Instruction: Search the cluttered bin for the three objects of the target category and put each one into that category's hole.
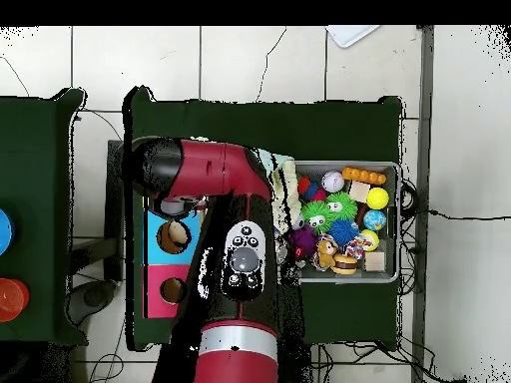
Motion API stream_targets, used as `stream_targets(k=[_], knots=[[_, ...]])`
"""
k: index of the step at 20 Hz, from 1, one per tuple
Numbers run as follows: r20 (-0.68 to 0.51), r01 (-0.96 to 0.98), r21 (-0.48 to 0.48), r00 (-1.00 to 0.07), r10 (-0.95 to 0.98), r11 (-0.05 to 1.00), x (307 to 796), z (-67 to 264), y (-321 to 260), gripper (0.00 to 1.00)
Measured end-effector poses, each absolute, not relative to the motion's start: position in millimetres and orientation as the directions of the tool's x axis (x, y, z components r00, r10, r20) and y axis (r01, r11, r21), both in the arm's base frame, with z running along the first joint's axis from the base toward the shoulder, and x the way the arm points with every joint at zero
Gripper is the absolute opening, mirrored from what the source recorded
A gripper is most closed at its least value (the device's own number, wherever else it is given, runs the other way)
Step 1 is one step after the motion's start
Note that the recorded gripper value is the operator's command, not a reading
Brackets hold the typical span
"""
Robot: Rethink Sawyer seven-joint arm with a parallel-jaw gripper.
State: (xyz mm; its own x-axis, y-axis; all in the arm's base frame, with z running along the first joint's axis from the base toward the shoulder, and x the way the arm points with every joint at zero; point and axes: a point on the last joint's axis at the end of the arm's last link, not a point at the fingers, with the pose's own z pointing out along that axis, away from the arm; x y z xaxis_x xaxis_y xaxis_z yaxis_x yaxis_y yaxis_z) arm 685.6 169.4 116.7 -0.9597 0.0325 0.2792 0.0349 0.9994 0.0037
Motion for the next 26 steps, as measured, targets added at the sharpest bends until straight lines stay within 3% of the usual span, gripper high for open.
stream_targets(k=[9, 26], knots=[[0.296, 0.042, 0.006, -0.954, 0.039, 0.999, 683.2, 80.0, 168.1, 0.00], [0.304, 0.065, 0.023, -0.951, 0.055, 0.998, 686.6, 80.2, 168.4, 0.00]])
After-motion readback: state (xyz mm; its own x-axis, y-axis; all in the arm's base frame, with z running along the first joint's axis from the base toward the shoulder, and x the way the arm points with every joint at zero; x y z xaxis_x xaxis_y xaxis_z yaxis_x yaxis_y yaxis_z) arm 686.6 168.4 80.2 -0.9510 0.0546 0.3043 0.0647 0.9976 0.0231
